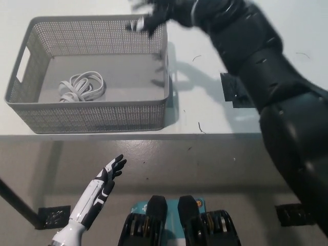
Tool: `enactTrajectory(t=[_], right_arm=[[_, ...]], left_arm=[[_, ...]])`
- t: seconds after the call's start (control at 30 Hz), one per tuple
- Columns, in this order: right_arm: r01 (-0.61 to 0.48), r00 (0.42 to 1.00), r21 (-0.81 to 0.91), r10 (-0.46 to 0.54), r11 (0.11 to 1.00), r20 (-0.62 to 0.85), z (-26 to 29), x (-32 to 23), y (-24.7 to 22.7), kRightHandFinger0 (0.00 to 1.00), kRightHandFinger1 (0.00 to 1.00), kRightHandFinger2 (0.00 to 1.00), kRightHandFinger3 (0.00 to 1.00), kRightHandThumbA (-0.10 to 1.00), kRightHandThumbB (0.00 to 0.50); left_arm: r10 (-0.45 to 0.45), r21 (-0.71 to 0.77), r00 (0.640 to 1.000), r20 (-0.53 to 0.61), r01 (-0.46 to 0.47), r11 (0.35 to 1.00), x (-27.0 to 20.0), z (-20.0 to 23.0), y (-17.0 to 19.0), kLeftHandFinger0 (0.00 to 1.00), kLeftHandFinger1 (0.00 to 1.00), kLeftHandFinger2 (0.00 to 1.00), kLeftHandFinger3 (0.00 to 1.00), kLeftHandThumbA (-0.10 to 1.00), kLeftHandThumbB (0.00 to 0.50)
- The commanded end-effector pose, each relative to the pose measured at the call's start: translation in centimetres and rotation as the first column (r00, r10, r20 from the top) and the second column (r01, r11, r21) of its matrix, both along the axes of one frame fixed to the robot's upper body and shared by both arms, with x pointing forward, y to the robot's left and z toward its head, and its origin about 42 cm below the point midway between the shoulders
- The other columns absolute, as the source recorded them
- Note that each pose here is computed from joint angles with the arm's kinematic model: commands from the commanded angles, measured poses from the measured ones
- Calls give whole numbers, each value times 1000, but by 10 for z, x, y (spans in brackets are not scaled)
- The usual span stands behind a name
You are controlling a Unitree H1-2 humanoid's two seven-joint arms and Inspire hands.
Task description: Use the right hand to pick up a power strip and put it into a container on the left side
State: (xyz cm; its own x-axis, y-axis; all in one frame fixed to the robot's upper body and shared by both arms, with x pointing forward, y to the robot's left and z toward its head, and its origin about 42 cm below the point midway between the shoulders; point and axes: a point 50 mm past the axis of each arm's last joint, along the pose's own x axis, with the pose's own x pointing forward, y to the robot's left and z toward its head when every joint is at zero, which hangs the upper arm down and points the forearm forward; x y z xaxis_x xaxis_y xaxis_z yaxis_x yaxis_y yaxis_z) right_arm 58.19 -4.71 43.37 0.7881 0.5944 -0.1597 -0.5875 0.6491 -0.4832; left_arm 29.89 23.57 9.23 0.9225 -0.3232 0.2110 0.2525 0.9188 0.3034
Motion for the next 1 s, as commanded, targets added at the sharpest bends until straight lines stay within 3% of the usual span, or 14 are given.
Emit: enactTrajectory(t=[0.0,0.07,0.17,0.3,0.47,0.53,0.57,0.6,0.63,0.67,0.7,0.77,0.87,0.97], right_arm=[[-686,651,535,88,492,754,362,-193,-164,707,825,1000,1000,964,343],[-704,629,532,66,471,774,362,-203,-179,747,858,997,1000,1000,311],[-719,591,518,16,463,806,354,-222,-212,809,860,1000,1000,1000,336],[-732,563,522,-44,439,826,330,-234,-236,722,854,1000,976,1000,333],[-682,508,491,-132,542,851,266,-254,-268,656,779,991,1000,1000,279],[-616,481,483,-189,623,856,242,-263,-275,725,793,992,1000,1000,280],[-584,450,472,-220,661,865,232,-267,-277,812,853,1000,1000,1000,281],[-529,389,451,-267,719,882,219,-273,-277,929,972,1000,1000,1000,284],[-460,301,397,-281,794,911,204,-280,-279,1000,1000,1000,1000,1000,287],[-420,256,368,-281,829,925,196,-284,-280,1000,1000,1000,1000,1000,340],[-366,202,330,-272,870,941,183,-291,-281,1000,1000,1000,1000,1000,351],[-325,154,304,-267,896,951,165,-303,-277,1000,1000,1000,1000,1000,376],[-326,113,303,-281,896,953,135,-319,-261,1000,1000,1000,1000,1000,438],[-363,89,317,-306,876,948,125,-328,-249,1000,1000,1000,1000,1000,458]], left_arm=[[-75,77,994,80,68,995,10,18,1,1000,1000,1000,1000,1000,222],[-72,80,994,79,66,995,9,17,0,1000,1000,1000,1000,1000,220],[-67,76,995,78,61,995,10,15,0,1000,1000,1000,1000,1000,227],[-61,73,995,83,55,996,9,14,1,1000,1000,1000,1000,1000,219],[-51,57,997,55,48,997,-1,8,3,1000,1000,1000,1000,1000,229],[-46,58,998,51,43,997,-4,6,4,1000,1000,1000,1000,1000,230],[-45,58,998,50,42,997,-5,5,4,1000,1000,1000,1000,1000,230],[-42,53,998,44,39,998,-6,3,5,1000,1000,1000,1000,1000,232],[-40,51,998,42,38,998,-6,2,5,1000,1000,1000,1000,1000,237],[-39,50,998,42,36,998,-6,2,5,1000,1000,1000,1000,1000,243],[-36,47,999,39,34,998,-8,0,5,1000,1000,1000,1000,1000,259],[-34,36,999,42,33,999,-9,-1,5,1000,1000,1000,1000,1000,273],[-33,27,999,38,32,999,-13,-4,4,1000,1000,1000,1000,1000,300],[-34,17,999,23,34,999,-19,-8,3,1000,1000,1000,1000,1000,304]])
